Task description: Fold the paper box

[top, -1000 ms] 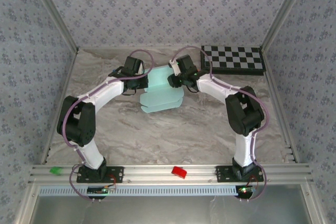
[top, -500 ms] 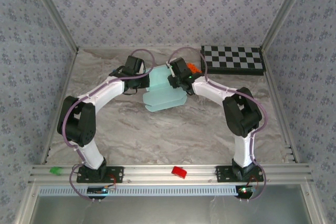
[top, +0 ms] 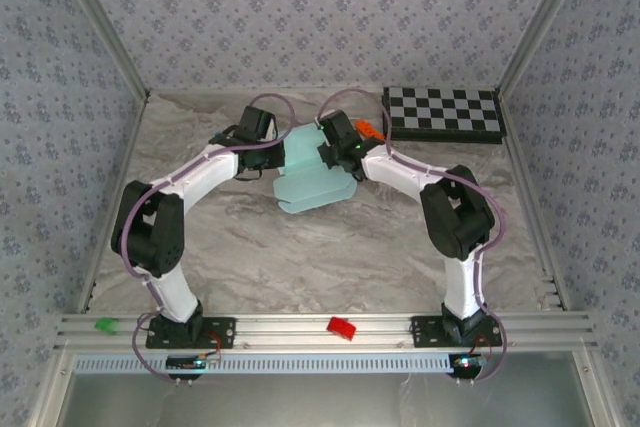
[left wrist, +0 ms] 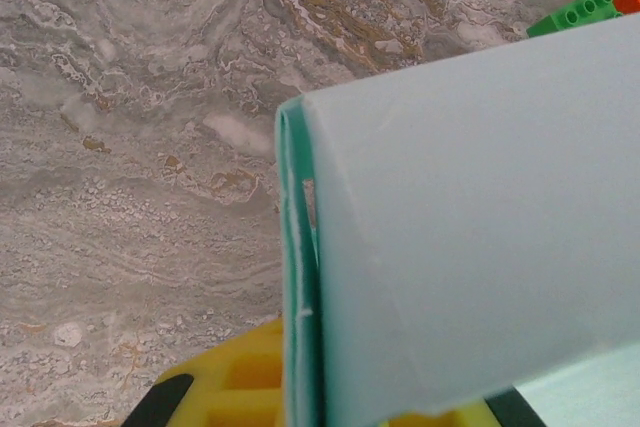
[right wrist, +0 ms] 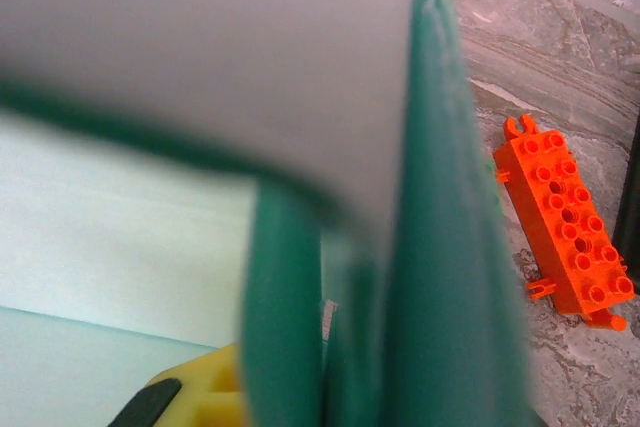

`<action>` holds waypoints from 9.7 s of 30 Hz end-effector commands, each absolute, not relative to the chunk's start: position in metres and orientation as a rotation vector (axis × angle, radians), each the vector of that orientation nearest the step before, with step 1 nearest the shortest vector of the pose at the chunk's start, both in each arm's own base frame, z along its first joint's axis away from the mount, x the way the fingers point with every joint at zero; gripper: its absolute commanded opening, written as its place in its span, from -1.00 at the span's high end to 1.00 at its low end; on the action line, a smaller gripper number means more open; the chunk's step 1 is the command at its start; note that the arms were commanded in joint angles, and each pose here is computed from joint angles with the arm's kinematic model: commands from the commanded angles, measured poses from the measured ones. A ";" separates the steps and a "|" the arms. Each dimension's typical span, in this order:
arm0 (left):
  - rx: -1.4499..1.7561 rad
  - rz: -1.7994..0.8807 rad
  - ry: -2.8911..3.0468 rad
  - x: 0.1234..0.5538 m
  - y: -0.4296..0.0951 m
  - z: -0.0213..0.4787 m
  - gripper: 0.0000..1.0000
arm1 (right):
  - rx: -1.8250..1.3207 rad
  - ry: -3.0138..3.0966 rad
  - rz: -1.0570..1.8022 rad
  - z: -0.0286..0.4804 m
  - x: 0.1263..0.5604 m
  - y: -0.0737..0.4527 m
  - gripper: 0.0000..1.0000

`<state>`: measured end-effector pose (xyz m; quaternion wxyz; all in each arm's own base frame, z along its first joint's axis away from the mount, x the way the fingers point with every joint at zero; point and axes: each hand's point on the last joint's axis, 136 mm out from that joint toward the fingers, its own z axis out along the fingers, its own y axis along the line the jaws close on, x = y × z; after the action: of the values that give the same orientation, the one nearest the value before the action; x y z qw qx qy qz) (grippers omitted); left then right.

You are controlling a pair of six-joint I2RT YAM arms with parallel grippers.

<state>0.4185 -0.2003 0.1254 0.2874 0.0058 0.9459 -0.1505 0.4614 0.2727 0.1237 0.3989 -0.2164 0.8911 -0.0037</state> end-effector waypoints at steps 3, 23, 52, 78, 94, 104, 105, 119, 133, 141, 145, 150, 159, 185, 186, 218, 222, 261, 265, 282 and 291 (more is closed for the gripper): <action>0.026 -0.402 2.513 0.423 -0.201 0.138 1.00 | -0.552 2.324 -0.192 0.102 0.464 0.247 0.78; 0.004 -0.379 2.528 0.424 -0.198 0.130 1.00 | -0.491 2.347 -0.348 0.091 0.462 0.237 1.00; -0.001 -0.382 2.540 0.425 -0.199 0.127 1.00 | -0.450 2.374 0.097 0.132 0.447 0.281 -0.05; 0.001 -0.390 2.551 0.423 -0.200 0.125 1.00 | -0.291 2.248 0.083 0.170 0.484 0.272 0.09; 0.004 -0.393 2.553 0.421 -0.201 0.124 1.00 | -0.318 2.235 -0.042 0.160 0.489 0.272 0.51; 0.002 -0.399 2.552 0.422 -0.202 0.124 1.00 | -0.321 2.213 -0.187 0.157 0.488 0.266 0.62; 0.001 -0.399 2.553 0.422 -0.202 0.124 1.00 | -0.322 2.212 -0.191 0.157 0.488 0.266 0.62; -0.022 -0.403 2.570 0.423 -0.203 0.119 1.00 | -0.405 2.218 0.045 0.174 0.468 0.291 0.00; -0.033 -0.410 2.577 0.423 -0.206 0.117 1.00 | -0.416 2.291 0.088 0.160 0.457 0.284 -0.10; -0.029 -0.407 2.578 0.422 -0.206 0.118 1.00 | -0.457 2.328 0.225 0.147 0.445 0.289 -0.16; -0.028 -0.402 2.581 0.422 -0.205 0.116 1.00 | -0.466 2.343 0.336 0.143 0.438 0.290 -0.20; -0.028 -0.402 2.580 0.421 -0.205 0.117 1.00 | -0.466 2.327 0.400 0.145 0.434 0.287 -0.23; -0.030 -0.397 2.580 0.421 -0.204 0.118 1.00 | -0.486 2.369 0.352 0.134 0.431 0.274 -0.20; -0.021 -0.394 2.576 0.421 -0.204 0.121 1.00 | -0.611 2.230 0.543 0.183 0.414 0.299 -0.68; -0.020 -0.396 2.573 0.421 -0.204 0.122 1.00 | -0.605 2.226 0.544 0.185 0.413 0.297 -0.69; -0.015 -0.404 2.566 0.420 -0.205 0.126 1.00 | -0.514 2.343 0.576 0.136 0.432 0.261 -0.23; -0.017 -0.405 2.568 0.420 -0.205 0.125 1.00 | -0.530 2.356 0.561 0.130 0.436 0.266 -0.19; -0.012 -0.402 2.571 0.421 -0.206 0.124 1.00 | -0.525 2.426 -0.065 0.095 0.458 0.249 0.27; -0.013 -0.399 2.573 0.421 -0.206 0.123 1.00 | -0.505 2.413 -0.140 0.096 0.459 0.245 0.40; -0.014 -0.398 2.572 0.421 -0.205 0.123 1.00 | -0.468 2.418 -0.283 0.089 0.459 0.239 0.65; -0.014 -0.397 2.572 0.422 -0.206 0.123 1.00 | -0.420 2.441 -0.351 0.082 0.460 0.231 0.85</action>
<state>0.4169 -0.2059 0.1099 0.2564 -0.0099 0.9553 -0.1469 0.4636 0.2652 0.1024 0.3510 -0.1672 0.9199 -0.0510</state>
